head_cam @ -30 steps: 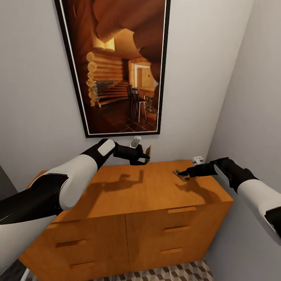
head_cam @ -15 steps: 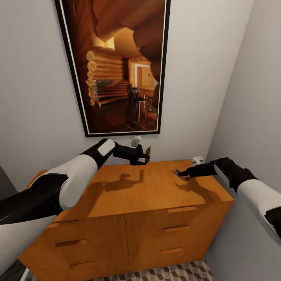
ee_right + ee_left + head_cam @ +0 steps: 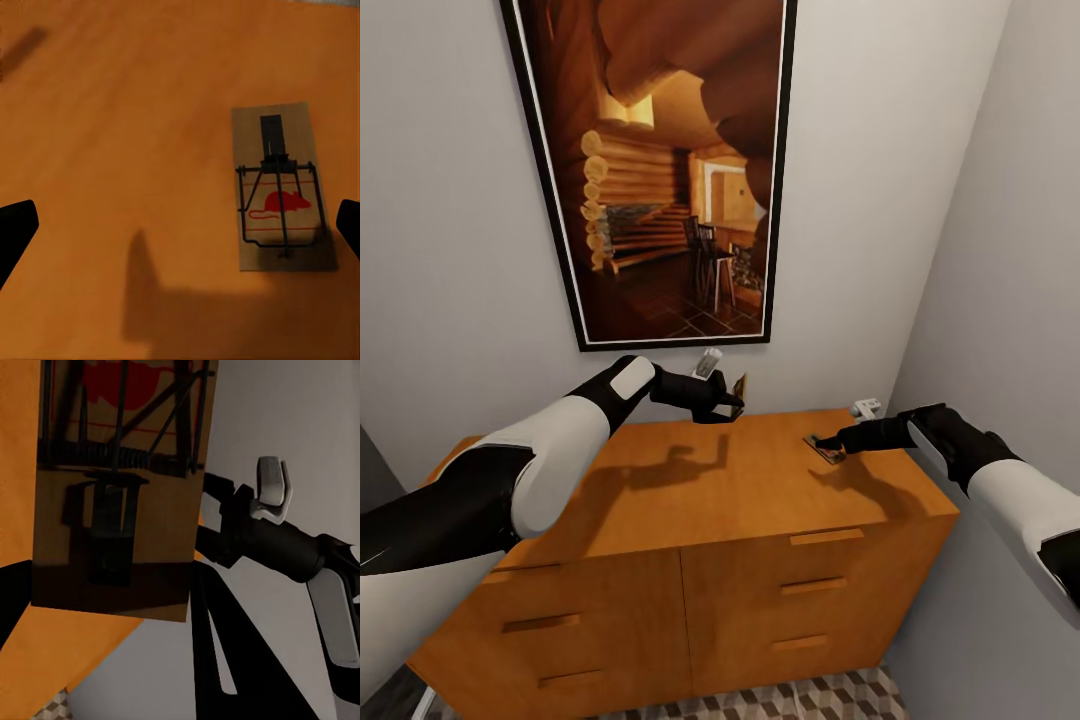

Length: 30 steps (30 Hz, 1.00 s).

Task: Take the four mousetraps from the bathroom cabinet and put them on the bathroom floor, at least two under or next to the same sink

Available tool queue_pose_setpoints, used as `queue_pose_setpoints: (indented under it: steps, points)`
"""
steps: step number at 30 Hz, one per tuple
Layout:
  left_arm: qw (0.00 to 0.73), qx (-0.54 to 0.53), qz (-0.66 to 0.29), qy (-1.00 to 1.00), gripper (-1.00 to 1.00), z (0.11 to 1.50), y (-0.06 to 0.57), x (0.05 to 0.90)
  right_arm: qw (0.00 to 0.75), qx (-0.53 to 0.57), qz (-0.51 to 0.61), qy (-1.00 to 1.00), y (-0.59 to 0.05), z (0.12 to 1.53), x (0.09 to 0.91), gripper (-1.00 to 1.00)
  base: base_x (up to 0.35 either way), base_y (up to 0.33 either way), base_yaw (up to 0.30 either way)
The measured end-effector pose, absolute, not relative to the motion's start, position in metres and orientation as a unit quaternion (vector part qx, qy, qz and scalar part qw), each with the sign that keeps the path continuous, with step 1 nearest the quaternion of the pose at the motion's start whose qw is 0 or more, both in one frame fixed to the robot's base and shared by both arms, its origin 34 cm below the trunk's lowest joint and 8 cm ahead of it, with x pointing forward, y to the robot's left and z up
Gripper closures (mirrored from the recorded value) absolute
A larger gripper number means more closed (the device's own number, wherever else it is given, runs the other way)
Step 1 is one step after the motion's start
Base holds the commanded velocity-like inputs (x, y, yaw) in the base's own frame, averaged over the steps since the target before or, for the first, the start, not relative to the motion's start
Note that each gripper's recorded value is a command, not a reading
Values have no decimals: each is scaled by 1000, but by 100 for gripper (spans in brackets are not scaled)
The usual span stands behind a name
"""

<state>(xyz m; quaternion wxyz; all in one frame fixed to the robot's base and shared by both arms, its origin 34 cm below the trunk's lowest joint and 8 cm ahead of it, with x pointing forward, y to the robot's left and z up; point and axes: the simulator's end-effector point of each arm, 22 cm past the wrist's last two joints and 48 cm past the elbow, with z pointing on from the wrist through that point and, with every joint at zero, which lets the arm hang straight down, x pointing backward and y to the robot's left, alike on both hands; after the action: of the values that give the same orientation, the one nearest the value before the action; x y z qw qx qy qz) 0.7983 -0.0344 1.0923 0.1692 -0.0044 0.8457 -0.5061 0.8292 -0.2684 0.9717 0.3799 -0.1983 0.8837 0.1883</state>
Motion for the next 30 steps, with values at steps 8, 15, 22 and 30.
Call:
queue_pose_setpoints:
  steps: [8, 15, 22, 30]
  points:
    - [169, -4, -506, 846, 100, 1092, -34, 798, 382, -200, 188, 882, -268, 972, 830, -100, 1, -1, 0]
    - [169, -4, -506, 846, 100, 1092, -34, 798, 383, -201, 187, 882, -268, 973, 830, -100, 135, -117, 0]
    - [169, -4, -505, 846, 100, 1092, -34, 798, 382, -201, 187, 882, -267, 972, 830, -100, 125, -116, 0]
    - [169, -5, -505, 846, 100, 1092, -34, 798, 381, -203, 187, 882, -267, 971, 829, -100, 14, -13, 0]
